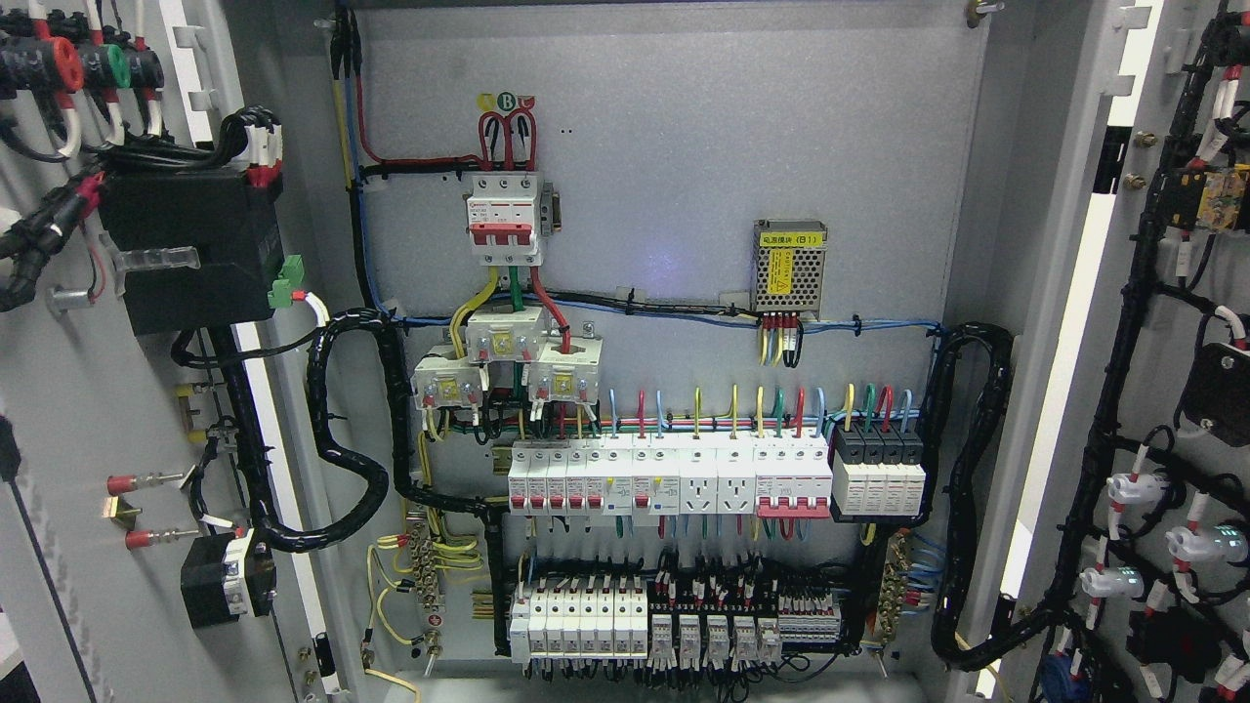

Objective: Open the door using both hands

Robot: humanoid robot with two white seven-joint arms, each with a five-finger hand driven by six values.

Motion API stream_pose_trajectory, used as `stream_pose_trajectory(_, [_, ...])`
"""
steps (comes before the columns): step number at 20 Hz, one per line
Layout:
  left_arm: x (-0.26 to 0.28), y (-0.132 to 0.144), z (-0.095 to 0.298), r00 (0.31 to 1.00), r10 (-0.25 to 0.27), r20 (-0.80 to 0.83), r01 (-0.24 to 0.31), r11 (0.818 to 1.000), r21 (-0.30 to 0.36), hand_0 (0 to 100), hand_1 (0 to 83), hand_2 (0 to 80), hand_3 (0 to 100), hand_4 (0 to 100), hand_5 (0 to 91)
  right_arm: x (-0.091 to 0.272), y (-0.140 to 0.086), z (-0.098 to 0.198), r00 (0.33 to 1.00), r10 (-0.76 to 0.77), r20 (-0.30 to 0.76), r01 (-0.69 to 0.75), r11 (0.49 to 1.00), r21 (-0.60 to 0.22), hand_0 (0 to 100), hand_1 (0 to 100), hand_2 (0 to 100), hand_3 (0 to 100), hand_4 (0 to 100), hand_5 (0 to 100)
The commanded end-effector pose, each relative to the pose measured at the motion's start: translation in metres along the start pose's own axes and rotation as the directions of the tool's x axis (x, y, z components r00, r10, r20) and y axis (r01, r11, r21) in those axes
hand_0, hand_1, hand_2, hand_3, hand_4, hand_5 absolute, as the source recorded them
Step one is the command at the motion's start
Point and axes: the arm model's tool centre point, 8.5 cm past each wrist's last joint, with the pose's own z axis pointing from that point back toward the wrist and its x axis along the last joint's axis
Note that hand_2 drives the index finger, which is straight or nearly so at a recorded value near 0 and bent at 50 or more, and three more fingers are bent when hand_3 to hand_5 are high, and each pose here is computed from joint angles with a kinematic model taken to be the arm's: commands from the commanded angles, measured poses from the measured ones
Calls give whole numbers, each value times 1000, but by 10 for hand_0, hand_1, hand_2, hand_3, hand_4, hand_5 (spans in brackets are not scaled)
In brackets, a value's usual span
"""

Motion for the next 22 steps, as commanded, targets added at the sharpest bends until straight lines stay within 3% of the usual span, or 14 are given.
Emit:
stream_pose_trajectory(1, [-22, -18, -2, 999, 14, -33, -15, 1000, -27, 0, 0, 0, 0, 42, 0, -2, 6, -12, 1000, -7, 0, 7, 1000, 15, 0, 0, 0, 0, 0, 0])
stream_pose_trajectory(14, [-22, -18, -2, 999, 14, -33, -15, 1000, -27, 0, 0, 0, 0, 42, 0, 0, 9, -22, 1000, 22, -11, -22, 999, 32, 0, 0, 0, 0, 0, 0])
stream_pose_trajectory(22, [-22, -18, -2, 999, 14, -33, -15, 1000, -27, 0, 0, 0, 0, 41, 0, -5, -2, -13, 1000, 17, -16, -18, 1000, -19, 0, 0, 0, 0, 0, 0])
